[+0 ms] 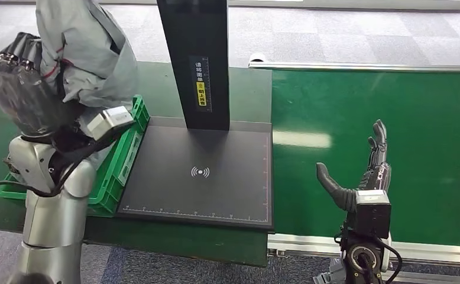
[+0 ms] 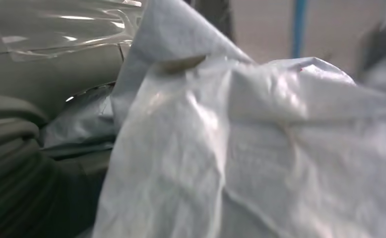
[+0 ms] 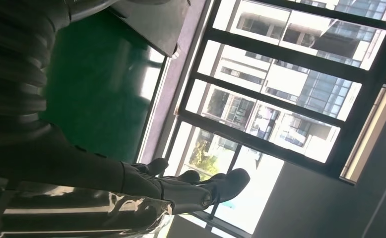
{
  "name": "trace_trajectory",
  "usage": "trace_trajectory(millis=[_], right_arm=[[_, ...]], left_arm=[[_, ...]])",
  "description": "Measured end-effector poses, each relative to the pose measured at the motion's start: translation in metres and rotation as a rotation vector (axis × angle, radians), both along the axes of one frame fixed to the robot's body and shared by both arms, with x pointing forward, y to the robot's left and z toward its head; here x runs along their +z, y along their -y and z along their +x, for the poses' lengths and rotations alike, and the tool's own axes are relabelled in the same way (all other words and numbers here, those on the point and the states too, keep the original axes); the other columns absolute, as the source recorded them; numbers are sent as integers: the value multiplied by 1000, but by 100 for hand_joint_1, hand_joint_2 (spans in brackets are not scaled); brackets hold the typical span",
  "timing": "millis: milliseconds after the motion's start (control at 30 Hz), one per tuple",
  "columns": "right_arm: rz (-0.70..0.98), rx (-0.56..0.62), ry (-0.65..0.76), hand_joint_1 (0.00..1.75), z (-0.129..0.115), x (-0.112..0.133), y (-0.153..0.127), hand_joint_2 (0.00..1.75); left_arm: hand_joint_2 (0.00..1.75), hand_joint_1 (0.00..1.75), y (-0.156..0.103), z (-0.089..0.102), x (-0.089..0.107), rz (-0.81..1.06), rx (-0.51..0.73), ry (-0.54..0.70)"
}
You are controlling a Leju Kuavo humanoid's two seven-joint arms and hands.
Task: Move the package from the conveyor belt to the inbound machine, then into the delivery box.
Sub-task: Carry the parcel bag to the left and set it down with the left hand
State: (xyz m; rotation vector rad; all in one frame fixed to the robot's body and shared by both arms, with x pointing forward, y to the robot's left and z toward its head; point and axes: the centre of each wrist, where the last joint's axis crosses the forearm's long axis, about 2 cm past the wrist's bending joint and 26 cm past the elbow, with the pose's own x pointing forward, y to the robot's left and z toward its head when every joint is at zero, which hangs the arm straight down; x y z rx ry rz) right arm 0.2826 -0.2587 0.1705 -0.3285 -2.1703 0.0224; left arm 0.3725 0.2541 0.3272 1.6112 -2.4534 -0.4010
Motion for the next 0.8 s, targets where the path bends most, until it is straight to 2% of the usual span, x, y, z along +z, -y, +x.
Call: trace_trajectory(millis=[133,233,367,533,600,667,733,800], right_arm=[[11,6,-1,0,2,3,-3,175],[20,14,0,0,4,5,-5,175],[35,27,5,0,6,8,-6,175],[41,44,16,0,10,10,-8,175],[40,48,17,0,11,10,-8,175],[39,49,16,0,12,10,-7,175],[37,50,13,0,13,9,-6,175],[35,51,10,0,14,8,-5,175]], left_arm=[[175,175,-35,44,-7,-4,125,-163],[175,175,-59,69,-17,11,238,-282],[175,175,-85,88,-29,55,376,-420],[175,175,-112,96,-47,111,495,-574],[175,117,-122,97,-55,127,542,-636],[175,35,-131,97,-62,137,588,-699],[175,5,-140,95,-68,143,628,-751],[175,0,-149,94,-74,148,658,-794]])
